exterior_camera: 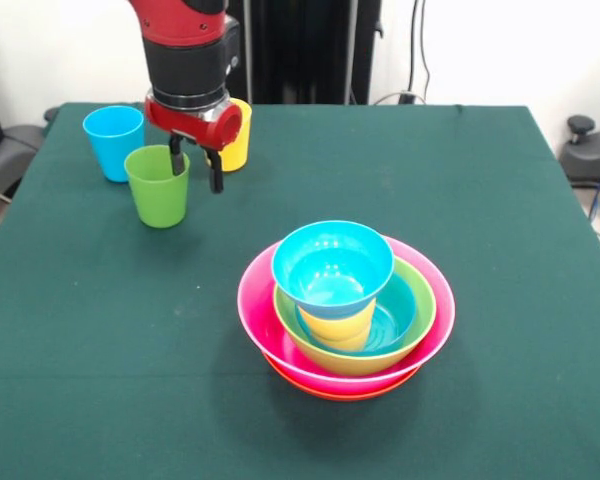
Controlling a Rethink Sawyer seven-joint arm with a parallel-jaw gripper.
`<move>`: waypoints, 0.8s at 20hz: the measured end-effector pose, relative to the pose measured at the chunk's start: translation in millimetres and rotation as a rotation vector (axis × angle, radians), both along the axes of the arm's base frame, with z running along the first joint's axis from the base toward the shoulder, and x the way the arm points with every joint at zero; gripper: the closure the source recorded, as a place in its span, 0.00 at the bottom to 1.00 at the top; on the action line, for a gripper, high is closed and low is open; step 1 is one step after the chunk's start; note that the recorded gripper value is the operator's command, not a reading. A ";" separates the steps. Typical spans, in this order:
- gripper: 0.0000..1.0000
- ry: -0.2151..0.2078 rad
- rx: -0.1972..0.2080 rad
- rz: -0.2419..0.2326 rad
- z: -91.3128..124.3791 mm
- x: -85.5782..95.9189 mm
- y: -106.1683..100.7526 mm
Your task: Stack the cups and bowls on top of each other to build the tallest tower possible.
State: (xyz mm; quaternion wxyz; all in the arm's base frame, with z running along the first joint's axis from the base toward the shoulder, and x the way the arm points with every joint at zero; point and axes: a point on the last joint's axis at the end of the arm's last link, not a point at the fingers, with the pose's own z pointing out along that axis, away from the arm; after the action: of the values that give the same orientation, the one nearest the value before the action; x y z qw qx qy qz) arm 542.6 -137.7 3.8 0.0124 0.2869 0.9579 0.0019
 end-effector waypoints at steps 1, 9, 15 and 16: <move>0.00 0.004 0.003 0.000 -2.0 -1.1 0.9; 0.00 0.023 0.019 0.000 -12.4 -7.2 6.0; 0.00 0.031 0.025 0.002 -16.6 -9.5 9.2; 0.00 0.031 0.026 0.002 -17.0 -9.8 9.6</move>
State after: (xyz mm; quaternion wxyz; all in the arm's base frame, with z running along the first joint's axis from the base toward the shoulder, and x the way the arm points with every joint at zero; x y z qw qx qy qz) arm 532.9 -128.1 -13.3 -0.0063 0.2859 0.9582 0.0098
